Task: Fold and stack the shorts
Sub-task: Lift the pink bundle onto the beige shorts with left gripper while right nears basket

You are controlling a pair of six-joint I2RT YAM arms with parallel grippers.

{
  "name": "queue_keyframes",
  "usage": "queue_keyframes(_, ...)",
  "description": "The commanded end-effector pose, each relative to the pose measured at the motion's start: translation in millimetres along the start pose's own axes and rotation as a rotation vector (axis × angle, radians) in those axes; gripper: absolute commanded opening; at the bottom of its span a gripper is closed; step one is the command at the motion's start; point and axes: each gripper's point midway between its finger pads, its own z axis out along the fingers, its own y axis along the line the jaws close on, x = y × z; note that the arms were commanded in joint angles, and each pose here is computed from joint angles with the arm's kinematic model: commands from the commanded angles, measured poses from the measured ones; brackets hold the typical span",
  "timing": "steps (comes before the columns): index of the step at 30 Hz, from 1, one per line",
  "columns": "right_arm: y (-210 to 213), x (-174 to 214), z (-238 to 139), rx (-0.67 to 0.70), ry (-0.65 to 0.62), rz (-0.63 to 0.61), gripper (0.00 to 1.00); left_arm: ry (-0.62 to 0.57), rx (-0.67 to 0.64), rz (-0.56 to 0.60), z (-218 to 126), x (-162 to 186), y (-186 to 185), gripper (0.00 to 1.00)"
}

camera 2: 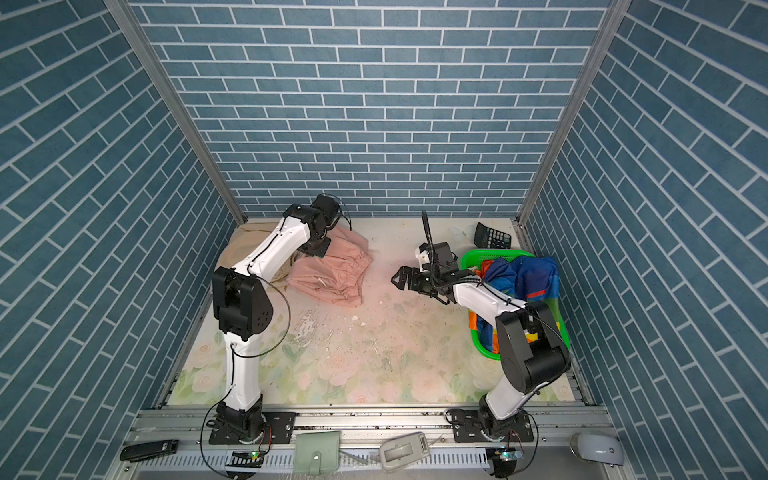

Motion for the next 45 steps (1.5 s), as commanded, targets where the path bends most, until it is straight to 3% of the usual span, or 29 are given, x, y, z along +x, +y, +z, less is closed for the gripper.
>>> queue_keyframes(1, 26.8, -14.3, 8.1, -0.035, -0.018, -0.046, 0.99, 0.016, -0.181, 0.093, -7.2, -2.1, 33.4, 0.00)
queue_keyframes(6, 59.5, -15.9, 29.6, -0.052, 0.021, -0.131, 0.99, -0.018, -0.265, 0.122, -15.9, -13.5, 50.1, 0.00)
queue_keyframes(15, 82.9, -19.7, 60.4, -0.105, 0.061, -0.152, 0.99, -0.088, -0.388, 0.146, -30.1, -37.3, 73.6, 0.00)
queue_keyframes(23, 92.8, -20.9, 71.7, -0.130, 0.077, -0.165, 0.99, -0.122, -0.446, 0.079, -38.1, -48.5, 105.9, 0.00)
queue_keyframes(33, 106.1, -18.7, 83.8, -0.161, 0.085, -0.181, 0.99, -0.139, -0.261, -0.135, -17.6, -41.5, 138.0, 0.00)
queue_keyframes(38, 104.9, -16.2, 89.7, -0.167, 0.086, -0.175, 0.99, -0.163, -0.172, -0.203, -23.7, -40.0, 151.6, 0.00)
queue_keyframes(45, 106.8, -18.6, 94.9, -0.183, 0.086, -0.171, 0.99, -0.092, -0.092, -0.275, -3.4, -14.9, 179.0, 0.00)
